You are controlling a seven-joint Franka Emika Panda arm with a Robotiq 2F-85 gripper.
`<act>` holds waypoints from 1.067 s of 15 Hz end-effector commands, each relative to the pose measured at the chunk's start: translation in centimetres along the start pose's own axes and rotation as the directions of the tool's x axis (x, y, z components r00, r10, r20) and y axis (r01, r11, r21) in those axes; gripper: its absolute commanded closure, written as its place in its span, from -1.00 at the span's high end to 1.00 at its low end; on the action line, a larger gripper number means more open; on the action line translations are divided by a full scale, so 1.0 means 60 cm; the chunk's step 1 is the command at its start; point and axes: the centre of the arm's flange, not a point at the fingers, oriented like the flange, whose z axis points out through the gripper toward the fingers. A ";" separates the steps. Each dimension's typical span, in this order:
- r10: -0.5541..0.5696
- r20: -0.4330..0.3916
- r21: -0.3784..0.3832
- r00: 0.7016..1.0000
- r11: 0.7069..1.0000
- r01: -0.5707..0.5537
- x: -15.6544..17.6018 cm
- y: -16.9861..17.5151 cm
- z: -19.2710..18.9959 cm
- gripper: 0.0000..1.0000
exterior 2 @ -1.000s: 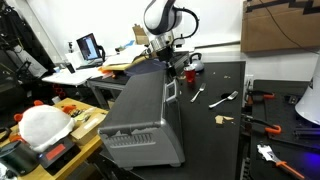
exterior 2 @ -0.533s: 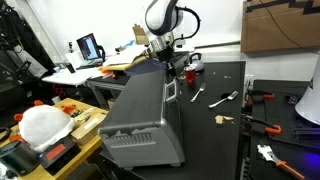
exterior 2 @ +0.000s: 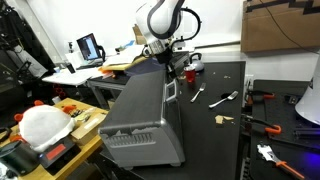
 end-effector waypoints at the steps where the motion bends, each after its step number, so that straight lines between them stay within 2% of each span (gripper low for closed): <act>1: 0.012 -0.026 -0.109 1.000 0.994 -0.015 -0.006 0.000 -0.006 -0.94; 6: 0.037 -0.025 -0.192 0.999 0.981 -0.041 -0.005 -0.022 -0.008 -0.94; 12: 0.046 -0.051 -0.303 0.998 0.951 -0.060 -0.001 -0.044 -0.005 -0.94; 16: 0.019 -0.085 -0.326 0.996 0.944 -0.046 -0.018 -0.049 0.011 -0.94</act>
